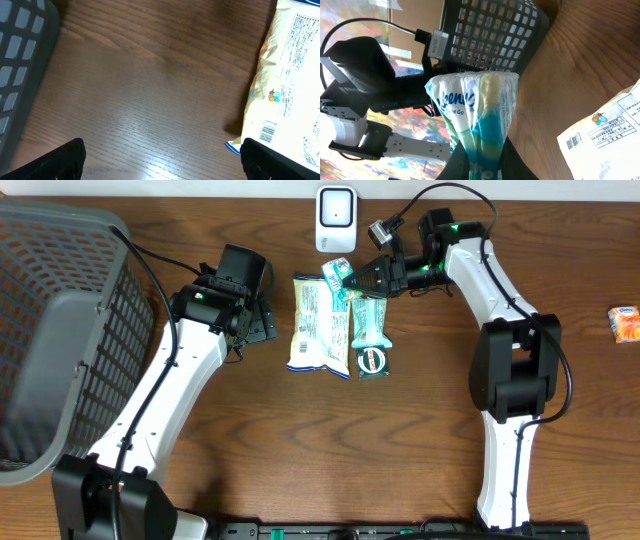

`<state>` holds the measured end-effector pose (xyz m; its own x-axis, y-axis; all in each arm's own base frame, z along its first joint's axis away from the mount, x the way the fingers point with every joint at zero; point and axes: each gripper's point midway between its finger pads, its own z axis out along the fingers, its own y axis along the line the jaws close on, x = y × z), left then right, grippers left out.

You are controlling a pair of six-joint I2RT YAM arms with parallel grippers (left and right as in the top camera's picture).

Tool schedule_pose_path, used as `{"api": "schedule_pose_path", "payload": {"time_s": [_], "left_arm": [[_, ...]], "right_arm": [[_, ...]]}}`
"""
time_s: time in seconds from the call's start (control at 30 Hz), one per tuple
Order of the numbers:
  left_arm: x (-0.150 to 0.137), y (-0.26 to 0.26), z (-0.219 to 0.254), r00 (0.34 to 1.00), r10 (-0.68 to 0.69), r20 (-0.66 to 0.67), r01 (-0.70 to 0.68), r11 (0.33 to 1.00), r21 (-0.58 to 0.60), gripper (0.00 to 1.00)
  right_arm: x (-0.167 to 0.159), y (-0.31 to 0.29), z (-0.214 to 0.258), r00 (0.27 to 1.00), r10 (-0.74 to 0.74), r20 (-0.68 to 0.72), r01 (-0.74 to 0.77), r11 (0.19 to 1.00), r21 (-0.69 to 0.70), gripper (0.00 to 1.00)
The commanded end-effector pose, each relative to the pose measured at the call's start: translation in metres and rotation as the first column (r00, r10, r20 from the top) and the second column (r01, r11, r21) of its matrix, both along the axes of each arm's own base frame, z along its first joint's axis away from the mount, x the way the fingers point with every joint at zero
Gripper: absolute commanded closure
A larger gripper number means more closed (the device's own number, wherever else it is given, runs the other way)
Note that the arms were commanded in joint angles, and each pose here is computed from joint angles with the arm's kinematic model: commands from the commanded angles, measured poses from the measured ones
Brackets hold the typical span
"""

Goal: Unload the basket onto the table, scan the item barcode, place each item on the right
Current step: 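Lift the teal Kleenex pack toward the scanner with the right gripper, then hold the teal Kleenex pack against the scanner face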

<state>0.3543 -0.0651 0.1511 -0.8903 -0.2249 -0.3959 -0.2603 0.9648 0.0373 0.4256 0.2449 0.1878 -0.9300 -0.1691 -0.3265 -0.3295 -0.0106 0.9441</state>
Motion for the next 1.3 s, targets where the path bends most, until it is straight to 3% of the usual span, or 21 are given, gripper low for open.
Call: {"api": "schedule_pose_path", "payload": {"time_s": [0.0,0.37,0.5,0.67,0.8,0.93,1.03,1.13,1.27], "left_arm": [[0.0,0.003,0.005,1.0,0.002,0.012,-0.002,1.0,0.015,0.03],[0.0,0.003,0.005,1.0,0.002,0.012,-0.002,1.0,0.015,0.02],[0.0,0.003,0.005,1.0,0.002,0.012,-0.002,1.0,0.015,0.02],[0.0,0.003,0.005,1.0,0.002,0.012,-0.002,1.0,0.015,0.02],[0.0,0.003,0.005,1.0,0.002,0.012,-0.002,1.0,0.015,0.02],[0.0,0.003,0.005,1.0,0.002,0.012,-0.002,1.0,0.015,0.02],[0.0,0.003,0.005,1.0,0.002,0.012,-0.002,1.0,0.014,0.02],[0.0,0.003,0.005,1.0,0.002,0.012,-0.002,1.0,0.015,0.02],[0.0,0.003,0.005,1.0,0.002,0.012,-0.002,1.0,0.015,0.02]], "right_arm": [[-0.002,0.0,0.012,0.999,0.002,0.046,-0.003,1.0,0.026,0.99],[-0.002,0.001,0.004,0.997,0.006,0.08,-0.005,1.0,-0.014,0.99],[0.002,0.0,-0.021,0.991,0.017,0.135,0.004,0.988,-0.154,0.99],[0.025,-0.011,-0.077,0.99,-0.044,0.133,0.107,0.855,-0.508,0.99],[0.058,-0.032,-0.097,0.953,-0.088,0.29,0.272,0.674,-0.687,0.99],[0.104,-0.068,-0.091,0.849,-0.08,0.522,0.508,0.39,-0.768,0.99],[0.138,-0.079,-0.072,0.72,0.042,0.692,0.665,0.24,-0.707,0.99],[0.162,-0.07,-0.051,0.572,0.222,0.79,0.767,0.197,-0.611,0.99],[0.179,-0.036,-0.023,0.356,0.434,0.827,0.826,0.268,-0.496,0.99]]}}
